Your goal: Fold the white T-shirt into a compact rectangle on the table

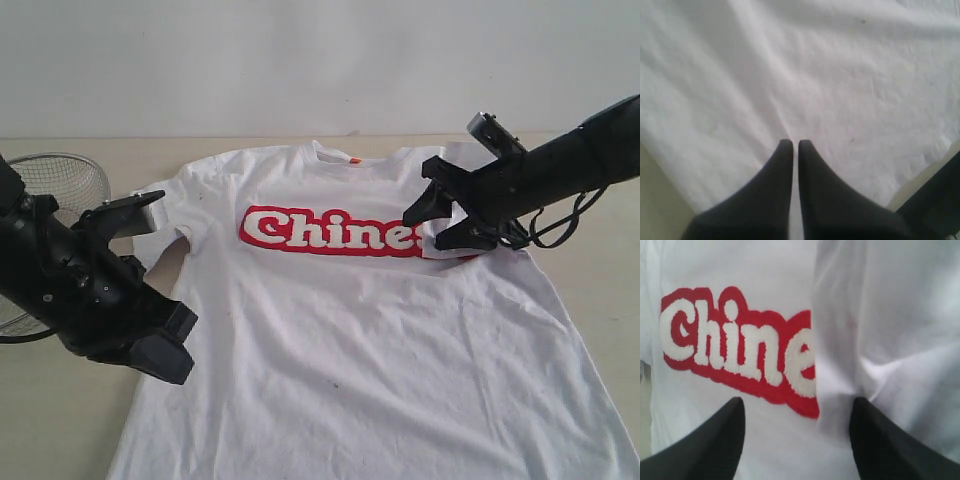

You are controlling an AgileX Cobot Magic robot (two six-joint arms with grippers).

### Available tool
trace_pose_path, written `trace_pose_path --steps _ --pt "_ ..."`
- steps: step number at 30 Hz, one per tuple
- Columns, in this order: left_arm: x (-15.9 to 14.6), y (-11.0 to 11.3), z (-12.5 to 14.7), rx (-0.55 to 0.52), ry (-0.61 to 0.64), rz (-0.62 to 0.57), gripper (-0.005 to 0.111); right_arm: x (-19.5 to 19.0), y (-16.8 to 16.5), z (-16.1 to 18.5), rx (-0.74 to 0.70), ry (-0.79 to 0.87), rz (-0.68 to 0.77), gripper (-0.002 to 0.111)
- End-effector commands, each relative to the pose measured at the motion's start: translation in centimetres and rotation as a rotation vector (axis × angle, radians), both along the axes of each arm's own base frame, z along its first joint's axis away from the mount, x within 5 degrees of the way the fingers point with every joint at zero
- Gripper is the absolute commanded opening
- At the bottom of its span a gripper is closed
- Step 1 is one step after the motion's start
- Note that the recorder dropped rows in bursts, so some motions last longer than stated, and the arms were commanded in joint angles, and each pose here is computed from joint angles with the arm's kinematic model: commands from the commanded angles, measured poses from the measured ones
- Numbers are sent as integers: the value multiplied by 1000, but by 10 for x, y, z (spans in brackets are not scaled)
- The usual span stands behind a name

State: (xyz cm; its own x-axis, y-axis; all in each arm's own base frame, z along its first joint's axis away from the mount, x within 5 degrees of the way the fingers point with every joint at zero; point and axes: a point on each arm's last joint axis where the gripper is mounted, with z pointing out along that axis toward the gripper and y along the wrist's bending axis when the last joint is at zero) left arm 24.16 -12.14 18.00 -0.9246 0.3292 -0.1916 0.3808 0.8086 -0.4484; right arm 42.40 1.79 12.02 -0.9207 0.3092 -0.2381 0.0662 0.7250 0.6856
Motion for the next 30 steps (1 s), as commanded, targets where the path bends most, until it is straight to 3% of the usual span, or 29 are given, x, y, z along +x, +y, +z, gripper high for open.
trace_pose_path --steps 1,5,13,23,30 --pt "0 -2 1 -9 -2 -8 5 -2 -1 8 -15 -26 34 55" --pt "0 -2 1 -9 -2 -8 5 -1 -2 20 -37 -71 25 49" --pt "0 -2 1 -9 -2 -8 5 0 -10 38 -90 -133 -8 49" --pt "-1 -2 2 -10 6 -12 5 2 -83 61 -153 -201 -249 49" --pt "-1 -2 2 -11 8 -13 5 10 -94 70 -244 -250 -292 42"
